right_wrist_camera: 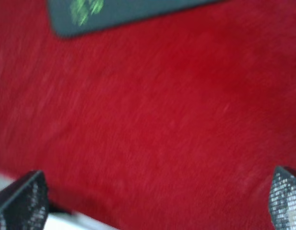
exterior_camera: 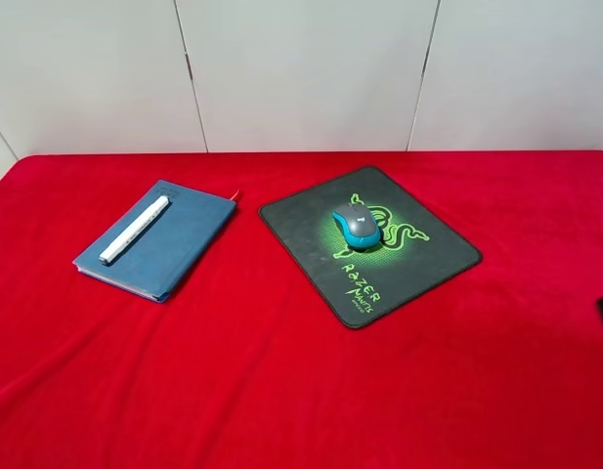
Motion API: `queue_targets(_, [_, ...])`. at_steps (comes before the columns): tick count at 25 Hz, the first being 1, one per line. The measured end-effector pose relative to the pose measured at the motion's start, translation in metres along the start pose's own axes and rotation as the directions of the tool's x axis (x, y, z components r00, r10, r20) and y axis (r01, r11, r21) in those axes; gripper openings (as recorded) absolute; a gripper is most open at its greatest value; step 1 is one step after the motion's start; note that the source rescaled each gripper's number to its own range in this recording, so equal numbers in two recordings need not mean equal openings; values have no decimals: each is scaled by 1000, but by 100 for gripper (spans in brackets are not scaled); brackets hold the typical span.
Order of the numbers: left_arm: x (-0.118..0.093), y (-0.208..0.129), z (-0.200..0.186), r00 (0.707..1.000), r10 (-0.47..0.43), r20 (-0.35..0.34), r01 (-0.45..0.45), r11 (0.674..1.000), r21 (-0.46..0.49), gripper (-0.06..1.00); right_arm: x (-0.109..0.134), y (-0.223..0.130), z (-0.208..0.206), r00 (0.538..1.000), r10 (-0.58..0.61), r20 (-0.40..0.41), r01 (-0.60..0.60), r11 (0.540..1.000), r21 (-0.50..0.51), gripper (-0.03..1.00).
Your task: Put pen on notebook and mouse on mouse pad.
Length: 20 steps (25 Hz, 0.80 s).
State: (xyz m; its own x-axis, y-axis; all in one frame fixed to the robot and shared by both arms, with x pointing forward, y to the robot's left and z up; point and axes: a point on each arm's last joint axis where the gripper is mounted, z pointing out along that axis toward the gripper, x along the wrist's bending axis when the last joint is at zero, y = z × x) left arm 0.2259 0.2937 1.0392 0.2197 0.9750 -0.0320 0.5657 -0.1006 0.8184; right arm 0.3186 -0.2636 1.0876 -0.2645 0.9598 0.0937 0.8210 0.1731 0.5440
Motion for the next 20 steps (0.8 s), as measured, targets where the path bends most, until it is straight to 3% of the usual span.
queue_targets(3, [0,0,0,1000,0,0,0,1000,0,100,-12,-13,-7,993,103,54,-95,987,-129,100])
queue_targets(9, [0,0,0,1000,0,0,0,1000,0,100,-23,-48,-13,949,277,147,-217,919,-330,100])
queue_targets(20, [0,0,0,1000,0,0,0,1000,0,100,-15,-93,-20,925,292,243,-114,823,-556,100])
